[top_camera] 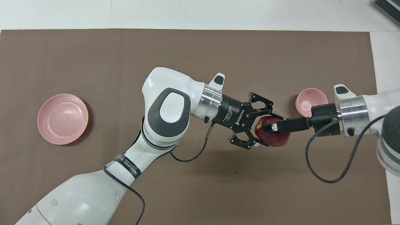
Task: Move apple from plate to bowl
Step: 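Carry the apple toward the right gripper and let the right gripper grasp it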
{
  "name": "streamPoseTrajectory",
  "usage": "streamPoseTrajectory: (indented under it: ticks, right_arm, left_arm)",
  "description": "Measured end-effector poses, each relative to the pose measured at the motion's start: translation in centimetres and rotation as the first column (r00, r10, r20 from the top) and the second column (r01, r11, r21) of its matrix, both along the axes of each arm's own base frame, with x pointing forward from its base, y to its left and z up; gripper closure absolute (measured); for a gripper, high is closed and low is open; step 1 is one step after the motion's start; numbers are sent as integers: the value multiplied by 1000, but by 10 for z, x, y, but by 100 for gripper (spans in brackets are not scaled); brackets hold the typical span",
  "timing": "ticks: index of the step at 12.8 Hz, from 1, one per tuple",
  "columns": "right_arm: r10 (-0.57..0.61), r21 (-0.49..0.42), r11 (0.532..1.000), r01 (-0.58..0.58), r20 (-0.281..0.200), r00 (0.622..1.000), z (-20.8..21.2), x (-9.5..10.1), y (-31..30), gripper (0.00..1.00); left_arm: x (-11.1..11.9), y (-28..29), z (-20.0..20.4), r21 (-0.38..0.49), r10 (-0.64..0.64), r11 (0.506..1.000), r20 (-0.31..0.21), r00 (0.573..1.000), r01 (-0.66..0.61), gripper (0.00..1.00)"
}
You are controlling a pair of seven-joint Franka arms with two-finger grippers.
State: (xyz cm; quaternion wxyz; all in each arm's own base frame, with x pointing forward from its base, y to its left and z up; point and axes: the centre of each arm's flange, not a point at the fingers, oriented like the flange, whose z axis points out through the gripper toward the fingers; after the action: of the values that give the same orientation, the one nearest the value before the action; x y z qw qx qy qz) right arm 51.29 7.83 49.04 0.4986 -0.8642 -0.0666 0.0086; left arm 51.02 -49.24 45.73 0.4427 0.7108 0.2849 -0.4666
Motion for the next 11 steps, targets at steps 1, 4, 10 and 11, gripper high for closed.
streamPoseTrajectory:
  ticks: [1,4,10,11]
  right_arm:
    - [-1,0,1000,1,-3,1000,0,0,0,0]
    - [-11,2,1000,11,-31,999,2,0,-1,13]
    - [-28,-19,999,27,-62,998,5,1,-1,15]
    - [-28,-24,999,26,-62,998,6,1,-1,15]
  left_arm:
    - [0,0,0,0,0,1000,0,1000,0,20]
    - [0,-1,0,-2,-2,1000,6,1000,2,20]
    - [-1,-2,2,-3,0,1000,8,1000,0,20]
    - [0,-2,2,-2,4,1000,10,1000,-4,20]
